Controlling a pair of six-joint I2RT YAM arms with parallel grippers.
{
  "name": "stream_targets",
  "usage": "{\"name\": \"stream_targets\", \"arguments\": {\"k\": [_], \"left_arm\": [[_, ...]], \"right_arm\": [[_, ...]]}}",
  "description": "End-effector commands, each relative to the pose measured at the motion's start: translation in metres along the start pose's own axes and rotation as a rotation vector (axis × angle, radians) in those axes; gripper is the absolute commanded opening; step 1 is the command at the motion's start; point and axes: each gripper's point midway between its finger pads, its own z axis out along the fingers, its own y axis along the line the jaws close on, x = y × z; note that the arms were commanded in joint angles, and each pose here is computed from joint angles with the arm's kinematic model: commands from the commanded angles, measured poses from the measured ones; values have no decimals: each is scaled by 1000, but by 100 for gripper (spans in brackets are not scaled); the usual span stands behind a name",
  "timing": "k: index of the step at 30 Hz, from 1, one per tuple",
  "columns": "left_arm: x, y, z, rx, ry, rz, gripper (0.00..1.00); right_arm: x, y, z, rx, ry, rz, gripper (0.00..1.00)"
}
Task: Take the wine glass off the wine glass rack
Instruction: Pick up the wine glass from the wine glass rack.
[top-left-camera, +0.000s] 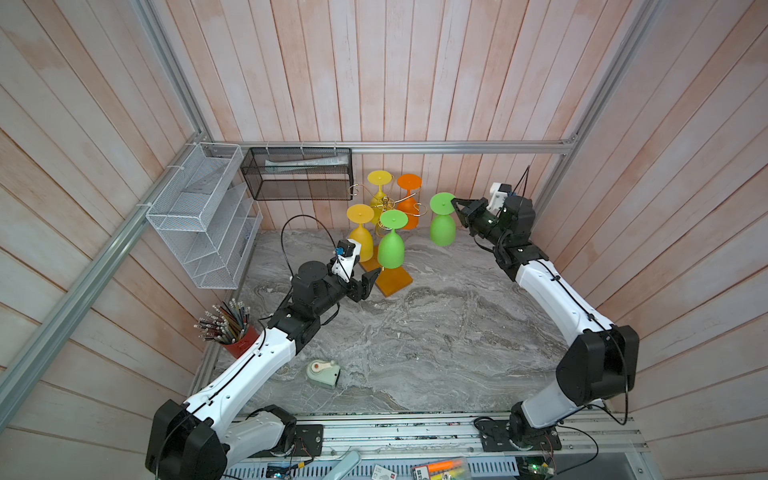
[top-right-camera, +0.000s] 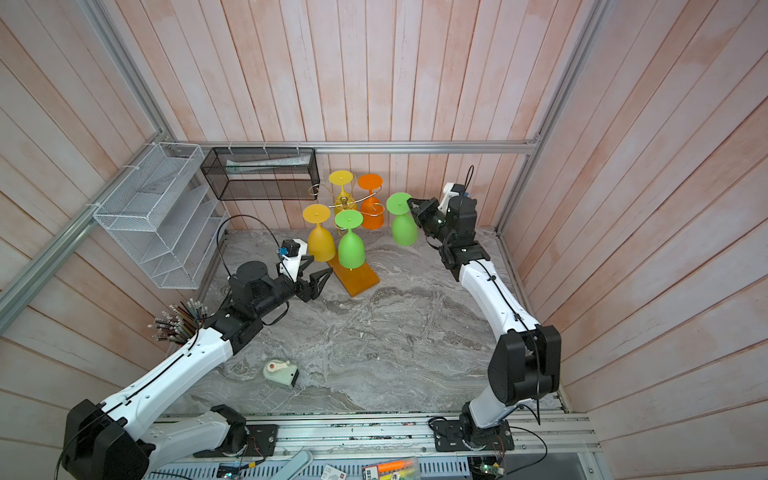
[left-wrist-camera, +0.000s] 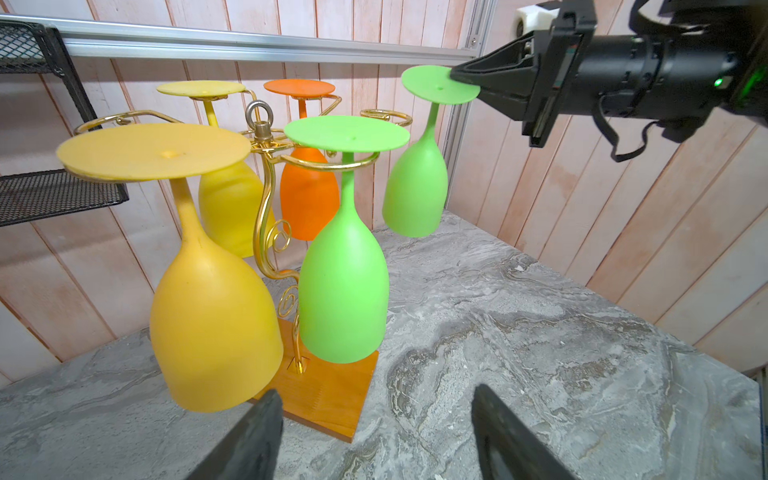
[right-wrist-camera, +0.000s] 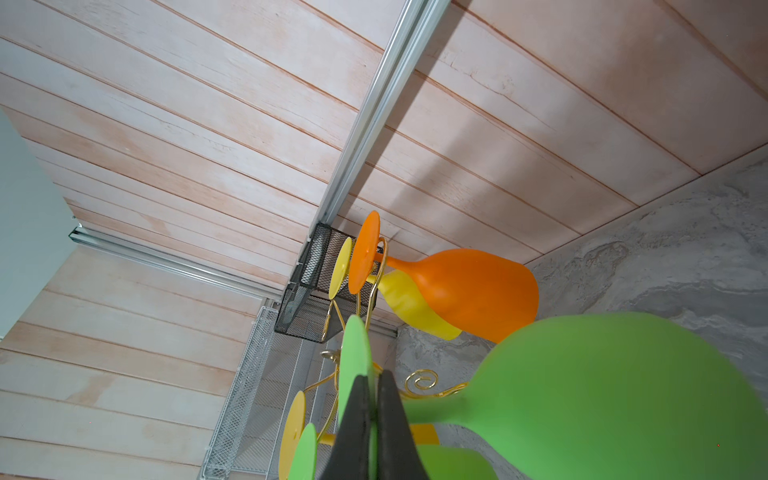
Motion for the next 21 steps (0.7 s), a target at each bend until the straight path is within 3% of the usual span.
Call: {"name": "stream_targets", "arguments": {"k": [1,13,21], "left_arm": [[1,-4,2,24,7,-12,74],[7,-2,6,17,45,-32,74],[-1,4,-2,-35,103,-63,74]], "right_arm": [[-6,7,-18,-18,-40,-44,0],[26,-18,-81,80,-54,-194,0],[88,-42,-109,152,-4,-421,0]]}}
